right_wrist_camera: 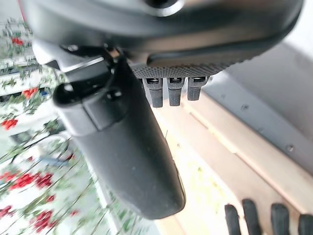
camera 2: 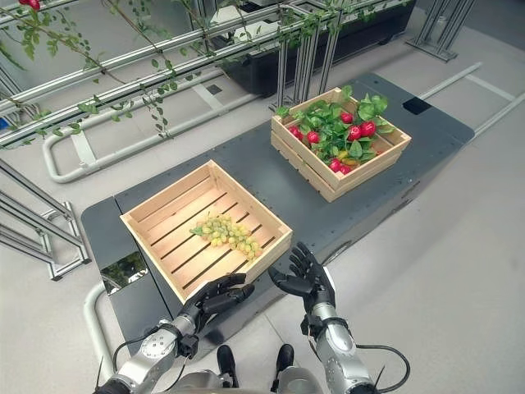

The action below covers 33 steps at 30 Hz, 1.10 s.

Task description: Pick up the fruits from the basket on one side to the basket on the other side

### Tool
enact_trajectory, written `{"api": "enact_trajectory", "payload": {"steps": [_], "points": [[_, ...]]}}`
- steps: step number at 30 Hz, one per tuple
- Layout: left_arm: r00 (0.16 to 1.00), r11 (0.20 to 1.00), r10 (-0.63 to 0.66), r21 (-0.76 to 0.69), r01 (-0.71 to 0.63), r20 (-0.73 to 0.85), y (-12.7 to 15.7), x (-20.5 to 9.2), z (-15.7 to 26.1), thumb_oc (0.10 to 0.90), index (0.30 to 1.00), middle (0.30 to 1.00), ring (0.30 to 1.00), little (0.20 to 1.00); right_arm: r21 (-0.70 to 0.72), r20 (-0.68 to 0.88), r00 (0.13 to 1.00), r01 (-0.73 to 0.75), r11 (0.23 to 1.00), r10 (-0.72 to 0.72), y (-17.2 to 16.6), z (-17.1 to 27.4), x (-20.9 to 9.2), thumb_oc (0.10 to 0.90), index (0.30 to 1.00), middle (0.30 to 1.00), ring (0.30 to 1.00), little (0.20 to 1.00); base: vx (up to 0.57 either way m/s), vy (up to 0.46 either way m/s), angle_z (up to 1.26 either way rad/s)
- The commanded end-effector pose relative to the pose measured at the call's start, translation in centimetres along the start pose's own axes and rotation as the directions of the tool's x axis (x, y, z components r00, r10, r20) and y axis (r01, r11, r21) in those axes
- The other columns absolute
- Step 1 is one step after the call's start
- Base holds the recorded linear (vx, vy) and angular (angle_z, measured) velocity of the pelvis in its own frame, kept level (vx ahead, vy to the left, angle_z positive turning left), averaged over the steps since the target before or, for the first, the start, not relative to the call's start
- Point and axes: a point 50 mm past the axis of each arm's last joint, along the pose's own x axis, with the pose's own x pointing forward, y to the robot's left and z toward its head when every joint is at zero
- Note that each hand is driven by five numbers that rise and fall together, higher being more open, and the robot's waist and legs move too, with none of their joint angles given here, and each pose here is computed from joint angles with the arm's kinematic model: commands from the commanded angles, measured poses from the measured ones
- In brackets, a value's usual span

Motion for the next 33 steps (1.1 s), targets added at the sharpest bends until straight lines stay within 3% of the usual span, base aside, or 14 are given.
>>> {"api": "enact_trajectory", "payload": {"steps": [1, 8, 13, 18, 23, 26, 30, 32, 33], "points": [[0.932, 0.983, 0.141, 0.061, -0.17, 0.333, 3.2, 0.7, 6.7, 0.8, 0.9, 0.9, 0.9, 0.9, -0.013, 0.251, 0.966, -0.065, 0.998, 0.066, 2.9, 4.2, 1.2, 0.8, 0.9, 0.9, 0.9, 0.9, 0.05, 0.105, 0.28], [0.882, 0.976, 0.133, 0.097, -0.197, 0.452, 4.7, -0.3, 9.9, 0.8, 0.9, 0.9, 0.9, 0.9, -0.02, 0.339, 0.94, 0.027, 0.999, -0.019, 2.9, 5.7, 1.0, 0.8, 0.9, 0.9, 0.9, 0.9, -0.01, 0.116, 0.17], [0.847, 0.972, 0.08, 0.147, -0.183, 0.526, 4.3, 0.3, 12.8, 0.8, 0.9, 0.9, 0.9, 0.9, -0.023, 0.412, 0.909, 0.072, 0.997, -0.056, 3.3, 7.2, 1.7, 0.8, 0.9, 0.9, 0.9, 0.9, -0.03, -0.154, 0.36], [0.837, 0.974, 0.089, 0.13, -0.188, 0.54, 4.2, -0.4, 12.6, 0.8, 0.9, 0.9, 0.9, 0.9, -0.056, 0.395, 0.918, 0.071, 0.996, -0.043, 3.6, 7.2, 1.8, 0.8, 0.9, 0.9, 0.9, 0.9, 0.14, -0.212, 0.28], [0.778, 0.953, 0.127, 0.142, -0.268, 0.616, 4.8, -1.4, 14.1, 0.8, 0.9, 0.9, 0.9, 0.9, -0.063, 0.373, 0.926, 0.086, 0.994, -0.057, 2.2, 6.9, 1.4, 0.8, 0.9, 0.9, 0.9, 0.9, 0.11, -0.096, 0.0], [0.71, 0.904, 0.178, 0.172, -0.392, 0.681, 5.6, -2.1, 15.9, 0.8, 0.9, 0.9, 0.9, 0.9, -0.083, 0.371, 0.928, 0.084, 0.993, -0.048, 2.0, 7.0, 1.3, 0.8, 0.9, 0.9, 0.9, 0.9, 0.02, -0.011, -0.05], [0.592, 0.677, 0.261, 0.293, -0.675, 0.763, 8.1, -3.2, 17.5, 0.8, 0.9, 0.9, 0.9, 0.9, -0.109, 0.348, 0.937, 0.074, 0.991, -0.032, 1.4, 6.9, 1.1, 0.8, 0.9, 0.9, 0.9, 0.9, 0.05, 0.038, -0.02], [0.553, 0.471, 0.262, 0.396, -0.789, 0.791, 10.0, -3.8, 18.6, 0.8, 0.9, 0.9, 0.9, 0.9, -0.129, 0.333, 0.943, 0.055, 0.99, -0.009, 1.1, 6.9, 1.1, 0.8, 0.9, 0.9, 0.9, 0.9, 0.05, 0.091, 0.01], [0.543, 0.314, 0.263, 0.461, -0.83, 0.798, 11.6, -4.0, 19.6, 0.8, 0.9, 0.9, 0.9, 0.9, -0.153, 0.327, 0.945, 0.035, 0.988, 0.017, 0.7, 7.2, 1.1, 0.8, 0.9, 0.9, 0.9, 0.9, 0.03, 0.107, -0.01]]}}
